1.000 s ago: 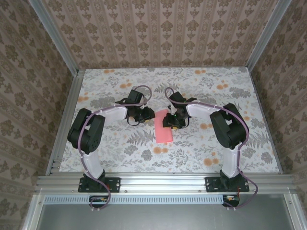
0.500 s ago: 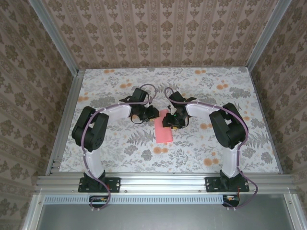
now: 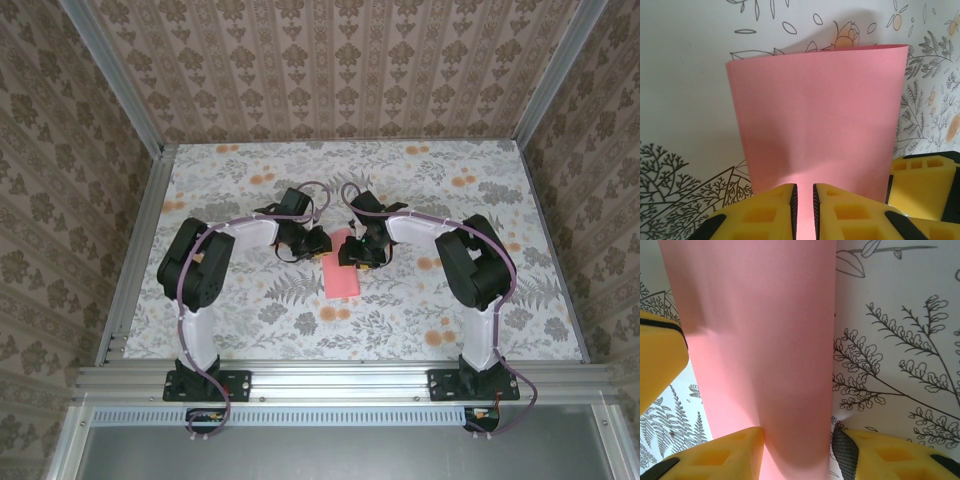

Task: Fold a paper plane with a square sheet of paper (pick it up from the middle)
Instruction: Hold the square sheet of paper at the center of the table, then first fold in half a square sheet of paper at the center of the table.

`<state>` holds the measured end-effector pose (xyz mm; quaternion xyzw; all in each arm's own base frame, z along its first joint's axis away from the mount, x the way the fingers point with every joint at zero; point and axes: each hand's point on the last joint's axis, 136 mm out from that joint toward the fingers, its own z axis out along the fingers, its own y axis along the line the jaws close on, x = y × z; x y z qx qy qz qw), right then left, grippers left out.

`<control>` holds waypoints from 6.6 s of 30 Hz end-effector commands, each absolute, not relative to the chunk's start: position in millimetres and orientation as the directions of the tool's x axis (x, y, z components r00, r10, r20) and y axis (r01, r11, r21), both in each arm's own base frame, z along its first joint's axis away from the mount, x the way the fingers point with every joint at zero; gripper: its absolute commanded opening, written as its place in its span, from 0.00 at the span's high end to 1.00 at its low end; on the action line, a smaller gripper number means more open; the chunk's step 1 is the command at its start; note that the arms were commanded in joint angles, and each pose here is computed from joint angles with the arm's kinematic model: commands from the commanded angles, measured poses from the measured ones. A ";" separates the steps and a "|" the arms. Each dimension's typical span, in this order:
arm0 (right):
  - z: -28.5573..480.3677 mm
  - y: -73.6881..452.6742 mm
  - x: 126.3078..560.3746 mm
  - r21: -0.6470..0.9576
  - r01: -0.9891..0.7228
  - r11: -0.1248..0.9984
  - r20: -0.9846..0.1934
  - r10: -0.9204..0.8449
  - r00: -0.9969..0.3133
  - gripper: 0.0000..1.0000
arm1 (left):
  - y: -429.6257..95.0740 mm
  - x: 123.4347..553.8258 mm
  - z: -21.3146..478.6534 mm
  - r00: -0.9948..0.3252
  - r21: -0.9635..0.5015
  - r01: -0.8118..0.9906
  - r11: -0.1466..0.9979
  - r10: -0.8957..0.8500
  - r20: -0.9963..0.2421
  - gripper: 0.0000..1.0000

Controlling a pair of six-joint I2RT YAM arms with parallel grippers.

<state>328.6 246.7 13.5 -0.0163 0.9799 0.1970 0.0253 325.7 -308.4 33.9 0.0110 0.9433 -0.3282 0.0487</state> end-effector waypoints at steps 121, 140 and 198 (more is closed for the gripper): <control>27.8 236.5 251.7 0.557 -0.027 0.830 -0.049 0.000 -0.999 0.94 | -273.8 287.3 -43.5 -0.996 -0.451 -0.058 0.891 -0.021 0.086 0.89; 72.3 254.9 330.5 0.561 -0.110 0.820 -0.268 0.054 -0.962 0.90 | -275.4 287.2 -40.7 -0.996 -0.456 -0.038 0.889 0.001 0.085 0.89; 10.7 244.6 426.5 0.560 0.031 0.828 -0.264 0.215 -0.940 0.90 | -269.8 276.6 -45.0 -0.994 -0.436 -0.030 0.900 0.021 0.111 0.90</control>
